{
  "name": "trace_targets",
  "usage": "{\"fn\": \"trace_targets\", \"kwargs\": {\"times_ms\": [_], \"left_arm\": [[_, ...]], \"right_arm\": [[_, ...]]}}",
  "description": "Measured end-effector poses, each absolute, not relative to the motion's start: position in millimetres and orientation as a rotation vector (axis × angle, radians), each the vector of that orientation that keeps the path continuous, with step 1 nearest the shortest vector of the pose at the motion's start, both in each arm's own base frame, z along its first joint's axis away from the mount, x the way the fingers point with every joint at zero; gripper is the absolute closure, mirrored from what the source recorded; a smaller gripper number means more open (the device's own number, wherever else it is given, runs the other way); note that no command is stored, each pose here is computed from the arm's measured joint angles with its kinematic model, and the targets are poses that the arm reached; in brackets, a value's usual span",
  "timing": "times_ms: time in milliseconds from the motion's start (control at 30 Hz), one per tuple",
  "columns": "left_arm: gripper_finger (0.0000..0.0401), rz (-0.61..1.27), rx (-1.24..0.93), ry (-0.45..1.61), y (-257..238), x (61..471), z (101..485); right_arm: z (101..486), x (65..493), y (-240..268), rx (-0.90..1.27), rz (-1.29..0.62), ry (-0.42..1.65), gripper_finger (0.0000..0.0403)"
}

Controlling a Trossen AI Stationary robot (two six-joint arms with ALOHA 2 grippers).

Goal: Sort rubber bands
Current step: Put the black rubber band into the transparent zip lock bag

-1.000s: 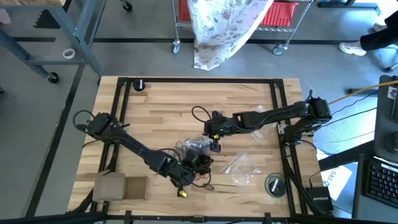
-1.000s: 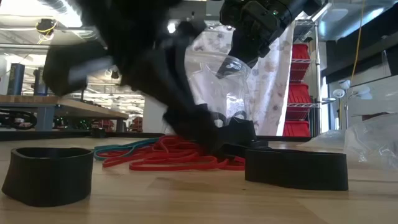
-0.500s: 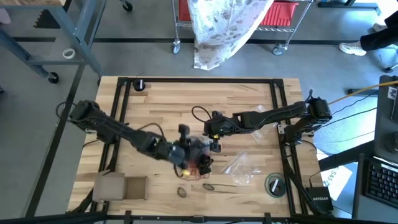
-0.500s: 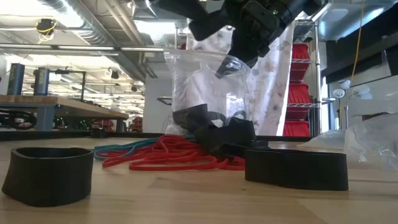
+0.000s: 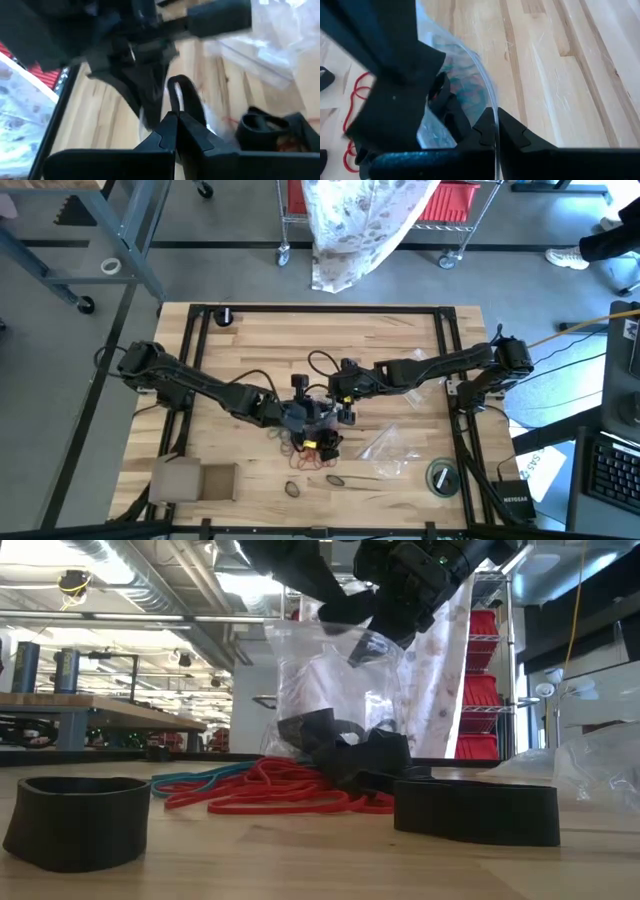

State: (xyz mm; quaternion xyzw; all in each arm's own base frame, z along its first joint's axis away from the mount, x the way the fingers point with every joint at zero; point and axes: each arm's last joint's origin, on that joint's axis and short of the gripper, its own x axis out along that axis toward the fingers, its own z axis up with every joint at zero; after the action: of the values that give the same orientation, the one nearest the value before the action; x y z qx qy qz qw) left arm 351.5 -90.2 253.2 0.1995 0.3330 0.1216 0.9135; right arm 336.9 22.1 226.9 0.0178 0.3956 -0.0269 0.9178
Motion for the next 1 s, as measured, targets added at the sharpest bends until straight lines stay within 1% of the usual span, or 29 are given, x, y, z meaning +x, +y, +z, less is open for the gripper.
{"fn": "trace_targets", "kwargs": {"times_ms": [133, 267, 500, 633, 800, 900, 1000], "left_arm": [[0.0400, 0.289, 0.349, 0.763, -84.7, 346.2, 246.6], [0.0397, 0.318, 0.255, 0.770, -78.4, 346.8, 245.4], [0.0388, 0.269, 0.099, 0.789, -64.4, 350.9, 244.1], [0.0356, 0.275, 0.033, 0.817, -54.9, 351.1, 242.2], [0.0296, 0.264, -0.022, 0.834, -48.9, 351.7, 242.3], [0.0261, 0.217, -0.043, 0.854, -49.8, 352.9, 251.8], [0.0234, 0.195, -0.019, 0.861, -52.1, 351.3, 268.4]], "right_arm": [[226.9, 336.9, 22.0, 0.039, -0.057, 0.814, 0.0402], [226.9, 336.9, 22.1, 0.051, -0.061, 0.813, 0.0402], [227.6, 337.6, 22.1, 0.033, -0.053, 0.804, 0.0402], [230.2, 338.7, 26.3, 0.024, -0.037, 0.780, 0.0402], [241.5, 342.3, 27.2, 0.039, -0.029, 0.750, 0.0402], [246.9, 343.1, 27.3, 0.036, -0.028, 0.752, 0.0402], [249.1, 343.2, 27.3, 0.035, -0.027, 0.751, 0.0402]]}}
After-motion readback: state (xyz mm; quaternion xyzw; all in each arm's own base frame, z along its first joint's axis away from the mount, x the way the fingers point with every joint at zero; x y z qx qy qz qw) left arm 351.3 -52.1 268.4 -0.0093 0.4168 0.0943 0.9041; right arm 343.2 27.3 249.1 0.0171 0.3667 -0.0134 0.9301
